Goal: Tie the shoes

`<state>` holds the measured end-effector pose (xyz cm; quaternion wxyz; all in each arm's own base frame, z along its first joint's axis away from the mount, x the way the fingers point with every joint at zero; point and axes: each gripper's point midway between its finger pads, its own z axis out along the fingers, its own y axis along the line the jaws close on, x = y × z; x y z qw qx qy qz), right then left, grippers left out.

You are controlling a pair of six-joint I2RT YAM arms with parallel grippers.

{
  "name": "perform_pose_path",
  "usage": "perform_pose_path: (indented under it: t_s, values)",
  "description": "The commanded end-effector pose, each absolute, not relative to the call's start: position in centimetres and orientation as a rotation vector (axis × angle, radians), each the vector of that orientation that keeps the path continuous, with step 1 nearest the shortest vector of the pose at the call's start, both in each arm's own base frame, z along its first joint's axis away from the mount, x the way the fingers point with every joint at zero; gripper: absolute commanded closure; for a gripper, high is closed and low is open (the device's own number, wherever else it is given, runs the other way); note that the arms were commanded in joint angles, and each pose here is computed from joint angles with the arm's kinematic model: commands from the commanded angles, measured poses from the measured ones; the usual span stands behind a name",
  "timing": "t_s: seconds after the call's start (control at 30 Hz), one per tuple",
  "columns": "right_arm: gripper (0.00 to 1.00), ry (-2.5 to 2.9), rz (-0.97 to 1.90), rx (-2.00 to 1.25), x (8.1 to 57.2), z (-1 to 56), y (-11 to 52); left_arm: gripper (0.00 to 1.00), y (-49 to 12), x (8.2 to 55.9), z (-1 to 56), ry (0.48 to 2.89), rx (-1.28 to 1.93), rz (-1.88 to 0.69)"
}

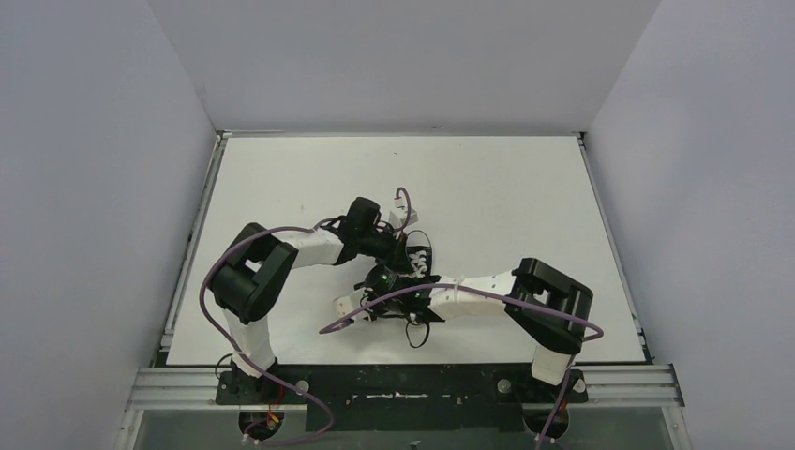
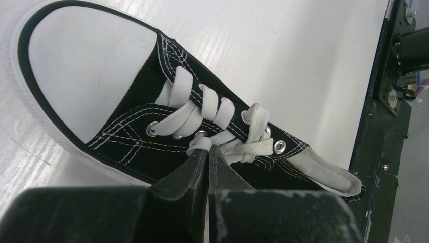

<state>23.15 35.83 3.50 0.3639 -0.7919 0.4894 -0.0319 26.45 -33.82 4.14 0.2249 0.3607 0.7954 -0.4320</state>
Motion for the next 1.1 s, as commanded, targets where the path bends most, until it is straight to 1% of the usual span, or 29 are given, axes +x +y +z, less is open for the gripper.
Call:
perform_pose_path:
  t_s: [0.0,0.13,0.2,0.23,0.27,0.3,0.37,0.47,0.63,0.73,1.0,1.07]
  values:
    - [0.68,1.21,-0.2,-1.985,26.1,5.2,36.8,1.0,-34.8,25.4,5.1,2.168,1.049,-1.268]
    - [0.68,1.18,-0.232,-2.021,26.5,4.6,37.2,1.0,-34.8,25.2,5.1,2.17,1.052,-1.277]
    - [0.71,1.169,-0.224,-2.042,26.6,4.3,37.7,1.0,-34.9,25.3,5.1,2.169,1.052,-1.281]
    - [0.76,1.166,-0.208,-2.065,26.4,4.0,37.9,1.0,-34.9,25.2,5.1,2.171,1.053,-1.284]
    - [0.84,1.165,-0.191,-2.098,26.2,3.5,37.8,1.0,-34.9,25.2,5.1,2.171,1.052,-1.285]
    - [0.9,1.162,-0.188,-2.136,25.9,3.0,37.6,1.0,-34.8,25.2,5.1,2.173,1.052,-1.284]
    - [1.0,1.16,-0.164,-2.157,25.5,2.9,37.5,1.0,-34.7,25.1,5.1,2.178,1.058,-1.276]
    - [1.0,1.152,-0.115,-2.147,24.9,3.9,37.3,1.0,-34.5,25.4,5.2,2.179,1.058,-1.255]
    - [1.0,1.175,0.096,-2.102,22.4,6.7,37.4,1.0,-34.1,25.7,5.6,2.181,1.04,-1.247]
    - [1.0,1.225,0.174,-2.03,21.7,7.8,37.0,1.0,-33.9,26.0,6.0,2.18,1.018,-1.253]
    - [1.0,1.216,0.167,-2.028,21.9,8.0,37.7,1.0,-34.3,26.7,6.4,2.179,1.013,-1.317]
    - [0.84,1.212,0.14,-2.056,22.0,7.7,37.9,1.0,-34.4,26.6,6.2,2.187,1.022,-1.324]
